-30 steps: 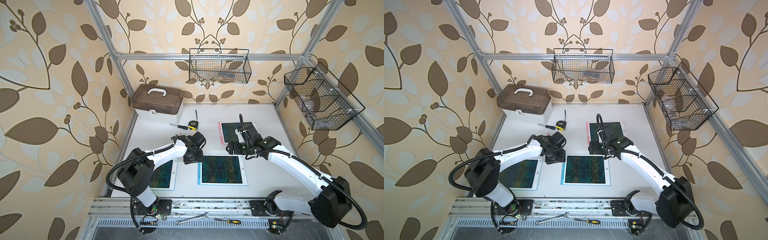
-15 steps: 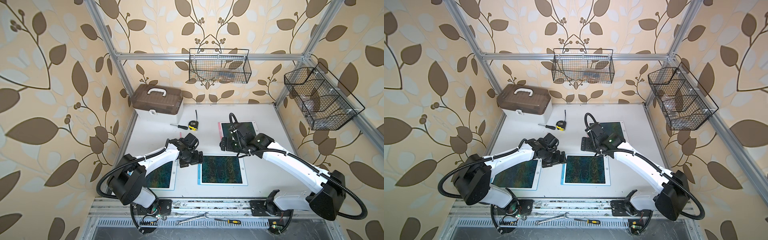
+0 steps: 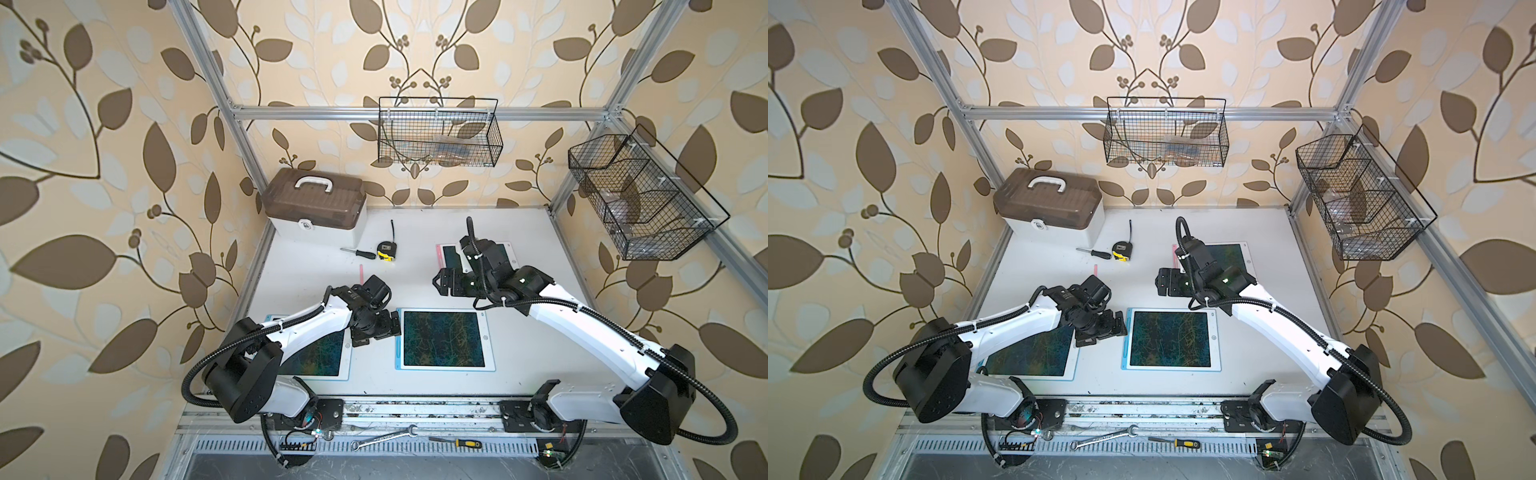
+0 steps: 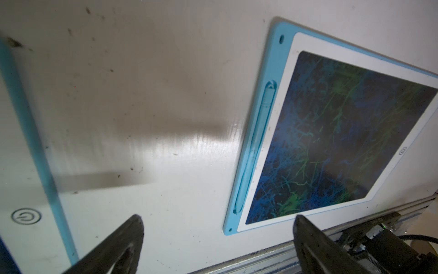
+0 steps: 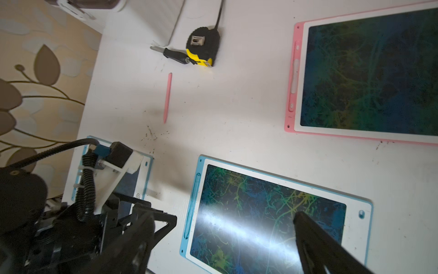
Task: Place the stylus back onto the writing tablet
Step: Move the writing tablet to the center of the board.
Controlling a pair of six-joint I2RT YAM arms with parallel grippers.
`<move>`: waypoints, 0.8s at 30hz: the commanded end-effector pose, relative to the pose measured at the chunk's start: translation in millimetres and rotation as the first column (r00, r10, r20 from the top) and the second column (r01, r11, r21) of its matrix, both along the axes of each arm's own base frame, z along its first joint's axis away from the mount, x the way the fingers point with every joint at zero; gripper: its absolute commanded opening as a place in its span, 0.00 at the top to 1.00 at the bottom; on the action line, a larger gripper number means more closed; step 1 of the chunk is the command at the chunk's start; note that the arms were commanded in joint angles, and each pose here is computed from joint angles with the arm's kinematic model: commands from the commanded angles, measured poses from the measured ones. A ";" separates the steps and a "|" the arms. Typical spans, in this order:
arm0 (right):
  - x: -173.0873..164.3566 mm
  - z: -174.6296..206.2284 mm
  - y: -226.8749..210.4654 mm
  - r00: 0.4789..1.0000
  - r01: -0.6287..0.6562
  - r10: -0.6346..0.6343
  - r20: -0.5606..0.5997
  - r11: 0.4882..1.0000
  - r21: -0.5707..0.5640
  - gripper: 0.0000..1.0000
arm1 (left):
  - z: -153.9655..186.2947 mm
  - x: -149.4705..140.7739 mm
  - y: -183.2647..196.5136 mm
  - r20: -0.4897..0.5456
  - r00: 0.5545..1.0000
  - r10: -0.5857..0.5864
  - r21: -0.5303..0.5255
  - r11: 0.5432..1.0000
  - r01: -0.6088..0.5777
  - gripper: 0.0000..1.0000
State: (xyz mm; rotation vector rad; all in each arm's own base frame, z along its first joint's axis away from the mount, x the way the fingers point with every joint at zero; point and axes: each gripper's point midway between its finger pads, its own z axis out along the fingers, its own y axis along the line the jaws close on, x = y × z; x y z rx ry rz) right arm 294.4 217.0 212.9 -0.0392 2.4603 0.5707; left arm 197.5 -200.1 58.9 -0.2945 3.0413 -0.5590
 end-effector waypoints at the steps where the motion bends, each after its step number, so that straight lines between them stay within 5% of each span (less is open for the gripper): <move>1: -4.7 16.9 0.2 0.997 -0.061 0.059 0.048 0.997 0.041 0.08 | 16.6 4.4 4.1 0.024 0.998 0.062 -0.005 0.998 -0.062 0.01; 24: -11.9 42.5 -9.5 0.995 -0.019 0.015 0.098 0.999 0.040 0.08 | 2.7 -4.4 3.8 0.011 0.997 0.072 -0.060 0.996 -0.072 0.01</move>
